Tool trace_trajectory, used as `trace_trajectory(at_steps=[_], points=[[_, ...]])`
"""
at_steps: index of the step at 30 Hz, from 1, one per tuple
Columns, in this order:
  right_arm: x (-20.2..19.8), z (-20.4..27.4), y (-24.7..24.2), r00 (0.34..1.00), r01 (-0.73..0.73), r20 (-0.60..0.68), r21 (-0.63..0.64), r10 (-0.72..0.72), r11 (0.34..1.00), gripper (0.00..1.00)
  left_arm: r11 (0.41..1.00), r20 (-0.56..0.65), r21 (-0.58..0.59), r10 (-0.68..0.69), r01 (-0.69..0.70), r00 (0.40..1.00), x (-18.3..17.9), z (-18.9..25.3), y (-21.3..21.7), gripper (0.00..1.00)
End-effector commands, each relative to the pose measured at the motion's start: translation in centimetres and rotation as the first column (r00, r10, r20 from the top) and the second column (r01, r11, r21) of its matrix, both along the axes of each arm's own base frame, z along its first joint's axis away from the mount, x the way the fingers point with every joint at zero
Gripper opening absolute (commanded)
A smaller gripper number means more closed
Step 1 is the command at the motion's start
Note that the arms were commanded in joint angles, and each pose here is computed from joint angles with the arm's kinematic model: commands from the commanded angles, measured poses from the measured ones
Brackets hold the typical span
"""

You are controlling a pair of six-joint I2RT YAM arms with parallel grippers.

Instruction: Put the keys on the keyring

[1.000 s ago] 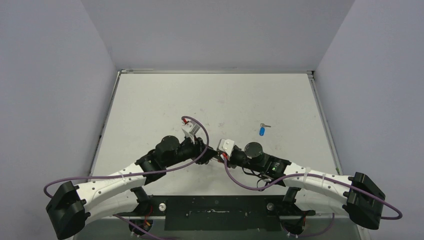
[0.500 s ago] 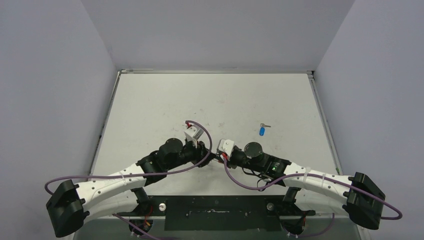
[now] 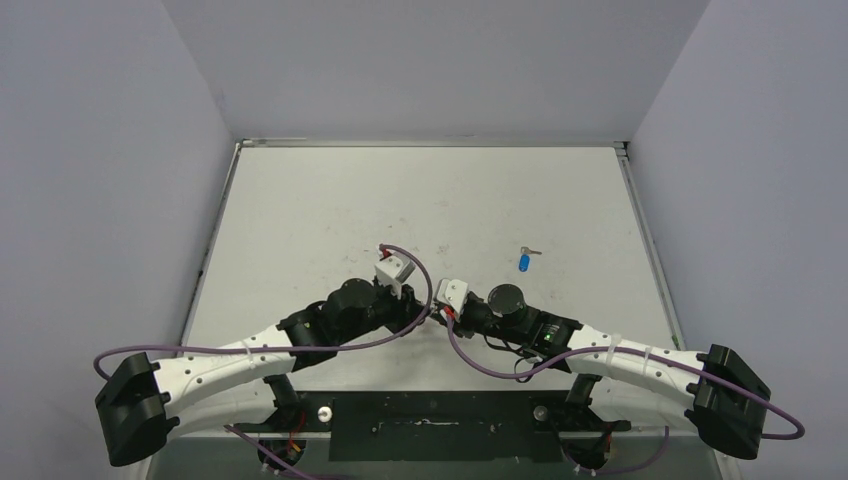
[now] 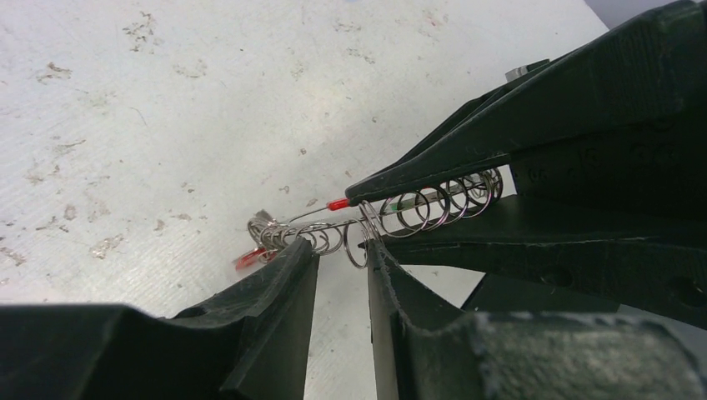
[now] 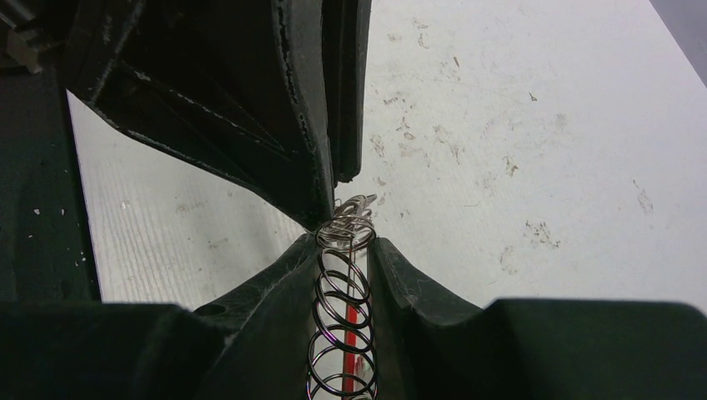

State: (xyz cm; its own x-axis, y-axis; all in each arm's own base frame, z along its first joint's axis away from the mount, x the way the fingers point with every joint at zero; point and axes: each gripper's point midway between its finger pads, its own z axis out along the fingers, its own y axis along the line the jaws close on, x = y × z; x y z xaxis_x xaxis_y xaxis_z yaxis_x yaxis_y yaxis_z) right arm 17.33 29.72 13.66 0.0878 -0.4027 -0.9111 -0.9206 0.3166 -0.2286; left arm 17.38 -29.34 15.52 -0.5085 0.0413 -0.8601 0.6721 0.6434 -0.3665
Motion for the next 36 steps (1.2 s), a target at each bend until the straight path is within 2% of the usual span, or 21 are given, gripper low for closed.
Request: trace_trajectory(at_steps=[1, 7, 13, 16, 21, 27, 33, 36], points=[[0.4, 5.3, 1.7, 0.996, -0.033, 0.084, 0.133, 0.022, 0.991, 0.00, 0.997, 0.062, 0.033, 0.067, -0.069, 0.996, 1.1, 1.6, 0.8, 0.26], [0.5, 5.3, 1.7, 0.996, -0.034, 0.085, 0.128, 0.023, 0.991, 0.00, 0.985, 0.073, 0.096, 0.138, -0.145, 0.988, 1.5, 1.2, 2.6, 0.23], [0.5, 5.2, 1.7, 0.996, -0.034, 0.088, 0.124, 0.023, 0.992, 0.00, 0.988, 0.080, 0.035, 0.146, -0.149, 0.986, 1.3, 2.5, 2.6, 0.24], [0.5, 5.3, 1.6, 0.996, -0.034, 0.090, 0.124, 0.023, 0.992, 0.00, 0.988, 0.066, -0.028, 0.150, -0.149, 0.986, 0.9, 3.1, 2.5, 0.24], [0.5, 5.2, 1.5, 0.995, -0.034, 0.093, 0.125, 0.022, 0.992, 0.00, 0.967, -0.005, -0.207, 0.149, -0.147, 0.989, -0.1, 4.5, 2.1, 0.24], [0.4, 5.2, 1.4, 0.995, -0.033, 0.101, 0.131, 0.019, 0.991, 0.00, 0.912, -0.142, -0.371, 0.129, -0.174, 0.981, -1.1, 5.3, 1.3, 0.28], [0.3, 5.3, 1.2, 0.994, -0.032, 0.106, 0.134, 0.017, 0.990, 0.00, 0.858, -0.281, -0.455, 0.114, -0.237, 0.953, -1.3, 5.3, 0.6, 0.36], [0.3, 5.3, 1.2, 0.994, -0.032, 0.105, 0.135, 0.017, 0.990, 0.00, 0.803, -0.323, -0.534, 0.099, -0.267, 0.941, -1.0, 6.0, 0.5, 0.37]])
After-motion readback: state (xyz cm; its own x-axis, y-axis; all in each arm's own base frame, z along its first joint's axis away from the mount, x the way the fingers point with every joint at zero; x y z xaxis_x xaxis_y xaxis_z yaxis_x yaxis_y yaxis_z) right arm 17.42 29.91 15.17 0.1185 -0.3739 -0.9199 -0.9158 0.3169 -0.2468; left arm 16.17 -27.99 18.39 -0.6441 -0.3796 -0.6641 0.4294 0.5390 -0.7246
